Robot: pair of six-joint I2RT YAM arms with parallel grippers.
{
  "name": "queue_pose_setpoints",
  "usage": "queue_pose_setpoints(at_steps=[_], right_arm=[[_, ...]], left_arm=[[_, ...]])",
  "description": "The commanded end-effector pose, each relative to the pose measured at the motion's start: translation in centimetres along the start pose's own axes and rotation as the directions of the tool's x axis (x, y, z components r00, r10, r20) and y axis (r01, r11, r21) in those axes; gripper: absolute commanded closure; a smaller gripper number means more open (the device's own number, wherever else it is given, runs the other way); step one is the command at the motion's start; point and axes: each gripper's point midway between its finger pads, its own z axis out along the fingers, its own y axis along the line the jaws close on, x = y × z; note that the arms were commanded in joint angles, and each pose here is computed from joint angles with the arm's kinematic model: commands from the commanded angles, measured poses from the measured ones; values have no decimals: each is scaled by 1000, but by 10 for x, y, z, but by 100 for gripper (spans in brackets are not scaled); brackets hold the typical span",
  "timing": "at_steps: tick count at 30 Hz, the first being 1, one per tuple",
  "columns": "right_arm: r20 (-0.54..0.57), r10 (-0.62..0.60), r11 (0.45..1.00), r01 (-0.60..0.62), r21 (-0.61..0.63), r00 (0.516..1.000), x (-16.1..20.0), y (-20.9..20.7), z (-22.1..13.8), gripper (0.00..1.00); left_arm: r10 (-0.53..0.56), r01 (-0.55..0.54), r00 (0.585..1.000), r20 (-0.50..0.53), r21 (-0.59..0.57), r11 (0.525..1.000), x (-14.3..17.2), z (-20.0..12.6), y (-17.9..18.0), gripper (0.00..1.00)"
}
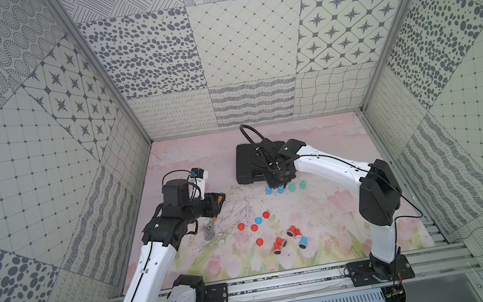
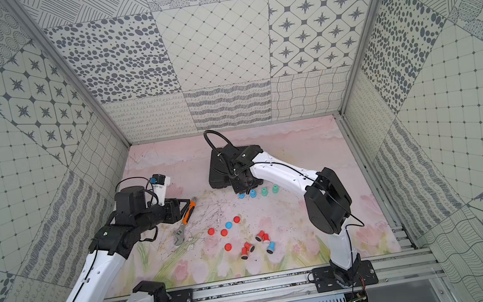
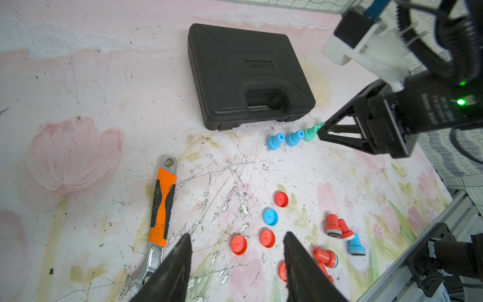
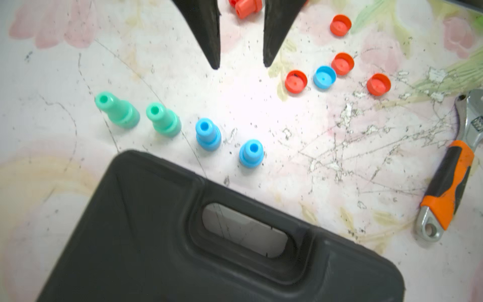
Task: Close the stamp cap
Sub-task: Place the stamp at the center of the board, then pick up the stamp from the center of the board.
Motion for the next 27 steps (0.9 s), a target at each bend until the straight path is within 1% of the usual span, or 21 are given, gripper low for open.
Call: queue_pose_setpoints(at_steps=[1,7,9,11,14,16,19,22,25,27], right_arm=[[-49,29,1000,-29,-4,998,37,-4,-6,70],[-87,119,993,-119,-1,989,93,-9,-17,69],[-108,175,985,-174,24,979,112,-10,-15,69],[-105,243,970,-241,31,964,129,-11,-12,69],[-115,376,926,-377,13,920,154,-9,-1,69],[-125,469,882,-472,5,875,166,-10,4,69],[-134,565,822,-570,1,814,179,-11,11,68],[-152,621,779,-627,9,769,190,-11,20,69],[-169,647,756,-654,16,743,197,-10,29,69],[-178,651,751,-660,10,738,198,-7,33,70]], left_arm=[[18,-18,1000,21,11,1000,-5,-1,-2,43],[12,-12,1000,17,22,1000,-4,0,-3,43],[11,-11,1000,15,22,1000,-3,0,-3,43],[11,-11,1000,16,21,1000,-4,0,-3,43],[11,-12,1000,17,21,1000,-3,-1,-3,43],[10,-10,1000,16,23,1000,-3,-1,-4,43],[10,-11,1000,22,26,1000,-4,-2,-4,43],[11,-12,1000,25,28,1000,-4,-3,-5,43],[12,-12,1000,23,33,999,-4,-2,-6,43],[10,-11,1000,22,34,999,-4,-2,-6,43]])
